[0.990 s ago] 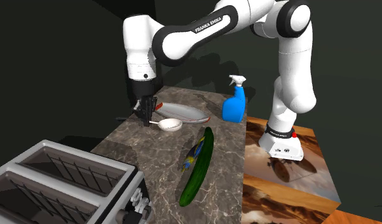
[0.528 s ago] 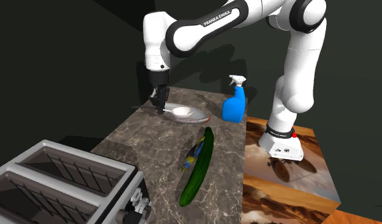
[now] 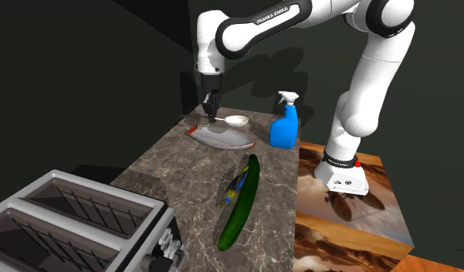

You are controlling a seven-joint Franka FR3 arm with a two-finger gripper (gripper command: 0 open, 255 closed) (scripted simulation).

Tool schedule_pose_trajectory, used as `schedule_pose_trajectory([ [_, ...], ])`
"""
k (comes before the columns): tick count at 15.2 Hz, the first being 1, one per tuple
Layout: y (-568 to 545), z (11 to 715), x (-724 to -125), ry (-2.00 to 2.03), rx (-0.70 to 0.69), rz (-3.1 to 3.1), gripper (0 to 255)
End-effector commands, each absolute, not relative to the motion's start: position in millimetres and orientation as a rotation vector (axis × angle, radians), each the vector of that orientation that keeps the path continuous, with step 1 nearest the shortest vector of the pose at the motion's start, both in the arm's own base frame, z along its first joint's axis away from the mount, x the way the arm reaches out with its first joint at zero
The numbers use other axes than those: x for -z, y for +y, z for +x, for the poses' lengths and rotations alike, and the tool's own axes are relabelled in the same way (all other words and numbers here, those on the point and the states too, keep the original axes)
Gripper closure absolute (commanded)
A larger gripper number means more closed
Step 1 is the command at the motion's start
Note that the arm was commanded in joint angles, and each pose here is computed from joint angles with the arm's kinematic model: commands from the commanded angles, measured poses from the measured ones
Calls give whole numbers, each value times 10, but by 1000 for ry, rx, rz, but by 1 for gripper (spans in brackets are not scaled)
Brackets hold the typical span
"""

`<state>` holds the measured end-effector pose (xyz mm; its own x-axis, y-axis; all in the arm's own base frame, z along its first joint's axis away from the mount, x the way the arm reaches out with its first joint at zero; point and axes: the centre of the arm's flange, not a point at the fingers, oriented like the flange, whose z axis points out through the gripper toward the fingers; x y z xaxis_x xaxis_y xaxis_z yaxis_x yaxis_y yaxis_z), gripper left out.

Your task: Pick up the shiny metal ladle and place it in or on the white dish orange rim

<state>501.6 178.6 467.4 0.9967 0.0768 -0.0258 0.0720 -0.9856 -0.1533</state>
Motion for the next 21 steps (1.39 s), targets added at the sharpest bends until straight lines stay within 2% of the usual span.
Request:
schedule_pose_trajectory([
  [1,1516,4980,-4693,-114,-47,-2986,255],
  [4,1205,4943,-4710,-114,-47,-2986,255],
  [21,1205,4943,-3877,-114,-47,-2986,255],
])
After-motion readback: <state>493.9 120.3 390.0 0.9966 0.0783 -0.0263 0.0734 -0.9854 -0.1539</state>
